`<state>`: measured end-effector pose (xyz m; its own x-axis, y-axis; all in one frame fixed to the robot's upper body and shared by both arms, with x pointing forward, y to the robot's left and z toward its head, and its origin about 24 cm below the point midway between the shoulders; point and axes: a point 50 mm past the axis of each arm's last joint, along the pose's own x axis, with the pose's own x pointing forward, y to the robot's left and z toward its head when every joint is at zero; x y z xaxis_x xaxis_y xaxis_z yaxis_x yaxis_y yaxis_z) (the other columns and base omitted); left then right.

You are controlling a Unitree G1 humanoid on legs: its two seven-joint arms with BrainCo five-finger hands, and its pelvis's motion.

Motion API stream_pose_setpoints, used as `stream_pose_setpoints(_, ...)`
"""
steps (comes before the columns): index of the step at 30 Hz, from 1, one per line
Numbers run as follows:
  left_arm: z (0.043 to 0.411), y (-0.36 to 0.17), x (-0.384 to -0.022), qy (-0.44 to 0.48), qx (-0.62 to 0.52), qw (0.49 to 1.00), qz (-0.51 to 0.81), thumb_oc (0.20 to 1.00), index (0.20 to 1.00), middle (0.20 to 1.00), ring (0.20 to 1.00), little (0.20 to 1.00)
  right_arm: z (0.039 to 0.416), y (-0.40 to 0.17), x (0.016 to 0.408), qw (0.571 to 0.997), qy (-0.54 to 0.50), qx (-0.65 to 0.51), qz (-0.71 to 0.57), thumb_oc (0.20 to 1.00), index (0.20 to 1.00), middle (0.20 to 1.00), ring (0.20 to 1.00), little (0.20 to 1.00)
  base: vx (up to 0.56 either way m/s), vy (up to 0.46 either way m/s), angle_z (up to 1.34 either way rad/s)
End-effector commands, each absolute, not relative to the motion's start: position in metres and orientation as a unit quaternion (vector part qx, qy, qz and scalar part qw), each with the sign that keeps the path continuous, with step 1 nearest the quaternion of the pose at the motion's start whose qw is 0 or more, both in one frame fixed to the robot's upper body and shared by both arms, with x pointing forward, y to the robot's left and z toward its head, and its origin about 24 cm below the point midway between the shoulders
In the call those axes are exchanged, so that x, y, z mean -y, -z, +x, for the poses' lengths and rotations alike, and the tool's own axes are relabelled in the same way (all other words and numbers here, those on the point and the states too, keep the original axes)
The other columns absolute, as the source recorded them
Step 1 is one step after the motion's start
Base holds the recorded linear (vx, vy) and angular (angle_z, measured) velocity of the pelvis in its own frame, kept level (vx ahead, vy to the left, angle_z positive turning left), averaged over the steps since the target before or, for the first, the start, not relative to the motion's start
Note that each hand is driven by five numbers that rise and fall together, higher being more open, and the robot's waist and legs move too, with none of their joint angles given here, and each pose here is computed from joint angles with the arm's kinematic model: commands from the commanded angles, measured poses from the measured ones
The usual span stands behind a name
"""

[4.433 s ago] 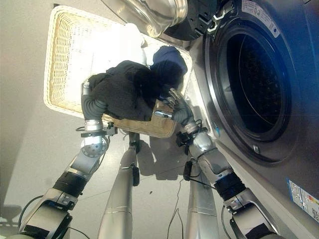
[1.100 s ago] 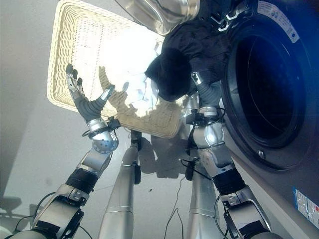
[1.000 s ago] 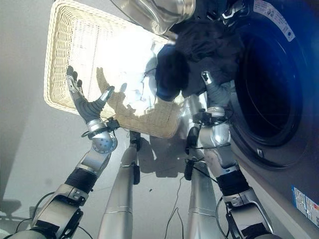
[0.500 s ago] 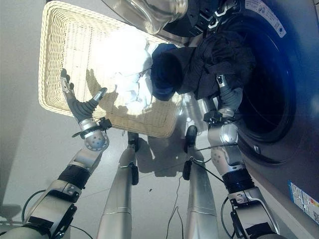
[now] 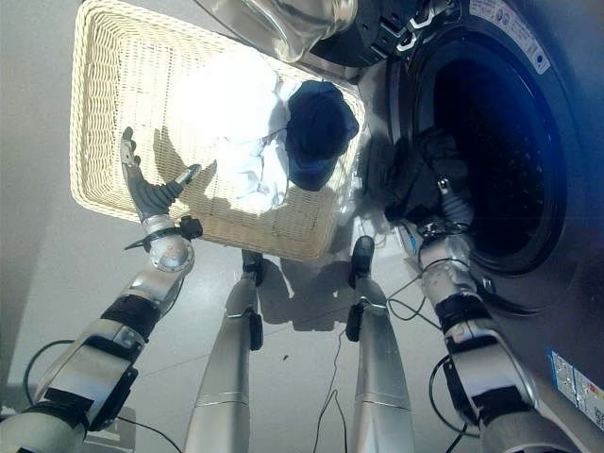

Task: Put the clothes into the washing machine.

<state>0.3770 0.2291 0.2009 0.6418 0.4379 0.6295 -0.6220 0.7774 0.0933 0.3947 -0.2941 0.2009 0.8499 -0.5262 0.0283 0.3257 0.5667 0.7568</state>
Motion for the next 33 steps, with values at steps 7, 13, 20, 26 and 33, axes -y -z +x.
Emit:
stream_pose_setpoints(7,0.358,-0.194,-0.244,-0.299,0.334,0.883,0.141,1.0,1.0,1.0,1.0,1.0,0.305,-0.317,0.393,0.7,0.403,0.418,0.416,0.504,0.504,0.504,0.504,0.504,-0.01,-0.044,-0.04)
stream_pose_setpoints(13,0.363,-0.212,-0.25,-0.278,0.34,0.879,0.184,1.0,1.0,1.0,1.0,1.0,0.299,-0.312,0.41,0.733,0.396,0.403,0.379,1.0,1.0,1.0,1.0,1.0,0.01,-0.018,-0.01)
stream_pose_setpoints(20,0.373,-0.229,-0.232,-0.23,0.361,0.866,0.259,1.0,1.0,1.0,1.0,1.0,0.316,-0.292,0.407,0.767,0.422,0.322,0.36,1.0,1.0,1.0,1.0,1.0,0.01,-0.009,0.03)
stream_pose_setpoints(26,0.377,-0.238,-0.215,-0.204,0.392,0.827,0.348,1.0,1.0,1.0,1.0,1.0,0.326,-0.28,0.401,0.809,0.51,0.199,0.213,1.0,1.0,1.0,1.0,1.0,0.0,-0.014,0.04)
stream_pose_setpoints(33,0.384,-0.269,-0.186,-0.165,0.44,0.759,0.45,1.0,1.0,1.0,1.0,1.0,0.346,-0.293,0.375,0.847,0.509,0.146,0.054,1.0,1.0,1.0,1.0,1.0,0.0,0.007,-0.01)
